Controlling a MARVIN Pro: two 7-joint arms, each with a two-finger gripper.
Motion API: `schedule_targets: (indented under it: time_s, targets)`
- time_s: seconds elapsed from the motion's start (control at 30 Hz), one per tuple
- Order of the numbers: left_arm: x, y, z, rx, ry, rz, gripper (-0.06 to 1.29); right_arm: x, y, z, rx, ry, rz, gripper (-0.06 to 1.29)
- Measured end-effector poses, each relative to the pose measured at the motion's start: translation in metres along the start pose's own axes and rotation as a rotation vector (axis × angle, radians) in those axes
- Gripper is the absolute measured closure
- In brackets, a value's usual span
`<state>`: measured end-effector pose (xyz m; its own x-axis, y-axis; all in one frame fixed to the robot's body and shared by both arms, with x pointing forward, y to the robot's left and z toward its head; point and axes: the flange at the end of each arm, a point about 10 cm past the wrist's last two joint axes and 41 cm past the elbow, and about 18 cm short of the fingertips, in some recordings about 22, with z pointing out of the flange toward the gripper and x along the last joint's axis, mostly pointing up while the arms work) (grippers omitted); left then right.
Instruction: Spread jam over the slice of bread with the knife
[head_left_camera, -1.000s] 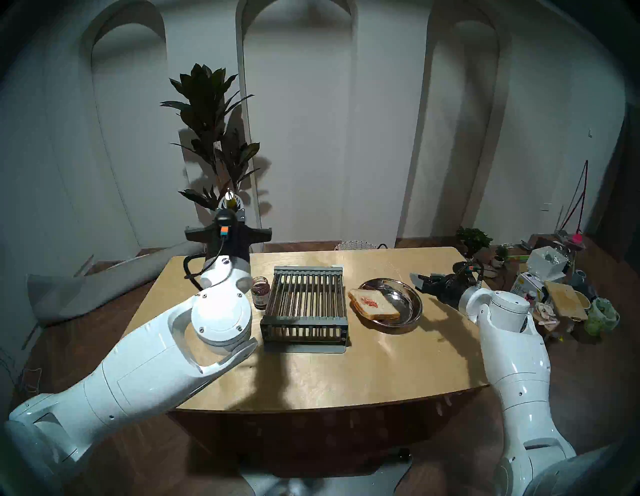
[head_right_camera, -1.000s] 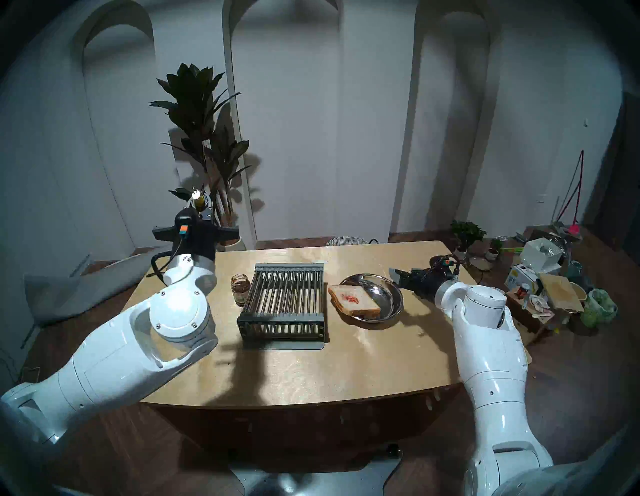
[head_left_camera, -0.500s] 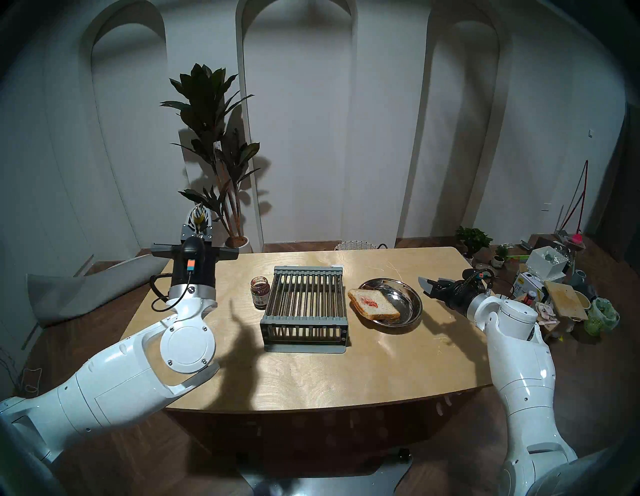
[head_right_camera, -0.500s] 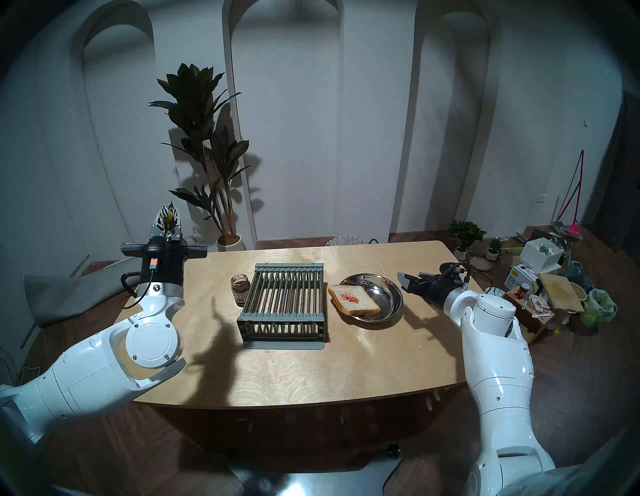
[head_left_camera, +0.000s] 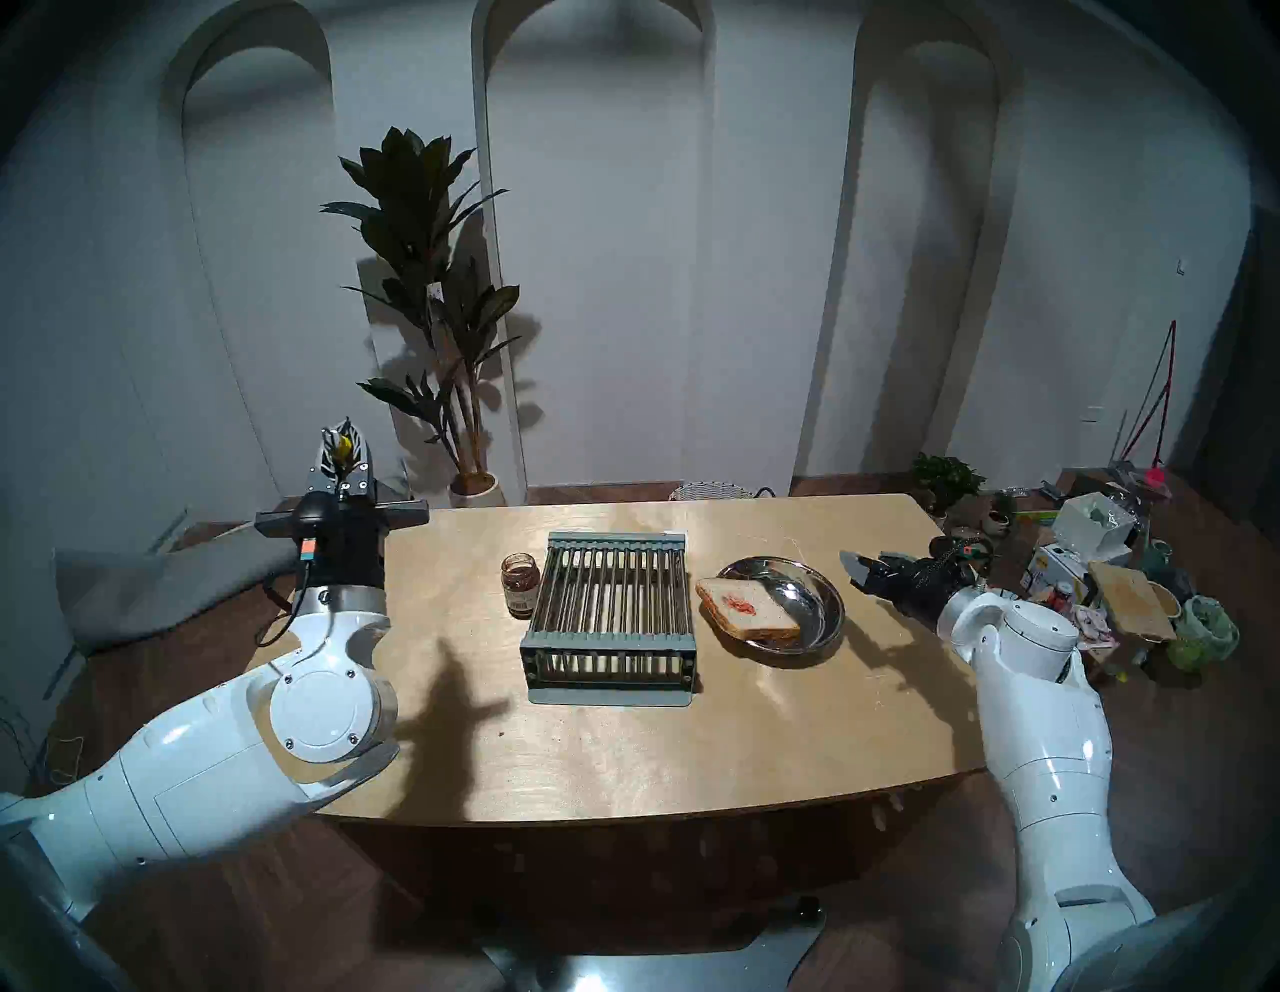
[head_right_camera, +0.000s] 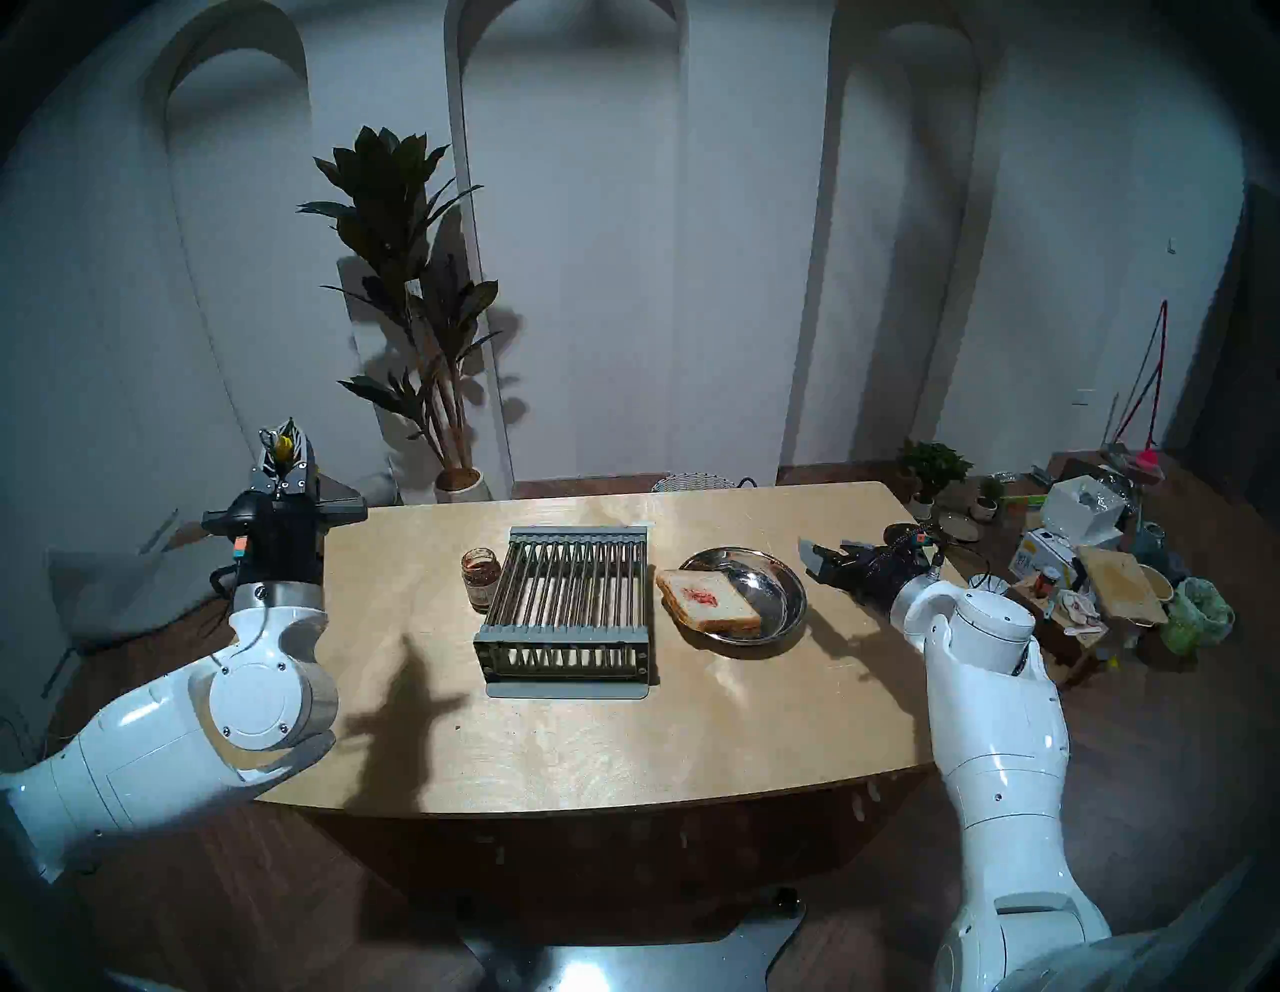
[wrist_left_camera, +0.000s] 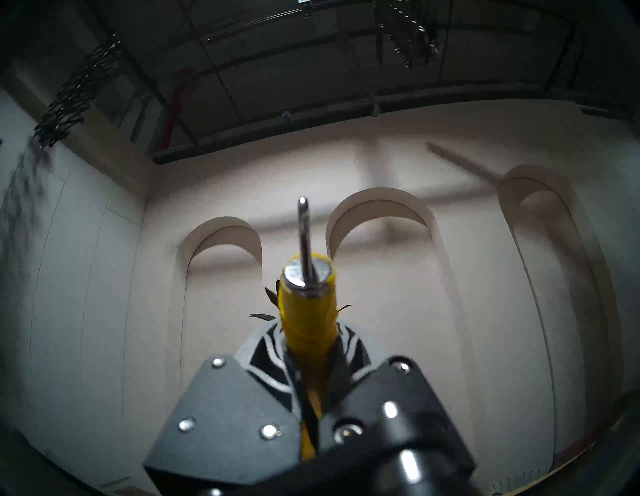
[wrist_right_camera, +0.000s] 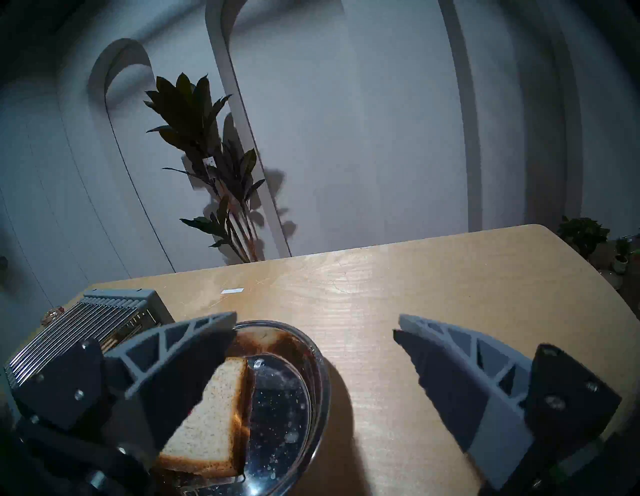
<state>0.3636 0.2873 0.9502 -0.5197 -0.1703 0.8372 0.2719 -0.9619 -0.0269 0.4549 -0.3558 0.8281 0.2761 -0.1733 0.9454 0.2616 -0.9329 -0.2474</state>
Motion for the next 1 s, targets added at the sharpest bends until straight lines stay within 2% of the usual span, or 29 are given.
schedule_targets:
  time_s: [0.23, 0.33, 0.43, 0.57, 0.67, 0.77, 0.83, 1.0]
  targets:
    - [-0.002, -0.015, 0.000, 0.077, -0.023, -0.138, 1.20, -0.002, -0.004, 0.003, 0.009, -0.001, -0.013, 0.00]
    - [0.002, -0.014, -0.003, 0.057, -0.013, -0.194, 1.20, -0.003, -0.006, 0.005, 0.012, -0.001, -0.025, 0.00]
    - [0.010, -0.008, -0.008, 0.006, 0.007, -0.247, 1.20, -0.004, -0.007, 0.006, 0.014, 0.000, -0.036, 0.00]
    - [0.023, 0.005, -0.020, -0.115, 0.051, -0.315, 1.20, -0.005, -0.009, 0.008, 0.013, 0.005, -0.054, 0.00]
    - [0.027, 0.013, -0.031, -0.208, 0.080, -0.335, 1.20, -0.006, -0.010, 0.009, 0.006, 0.011, -0.064, 0.00]
    - [0.029, 0.021, -0.044, -0.318, 0.105, -0.314, 1.20, -0.007, -0.011, 0.011, -0.009, 0.018, -0.072, 0.00]
    - [0.029, 0.026, -0.049, -0.363, 0.114, -0.287, 1.20, -0.007, -0.011, 0.011, -0.015, 0.022, -0.075, 0.00]
    - [0.024, 0.040, -0.057, -0.424, 0.115, -0.184, 1.20, -0.006, -0.009, 0.012, -0.032, 0.035, -0.075, 0.00]
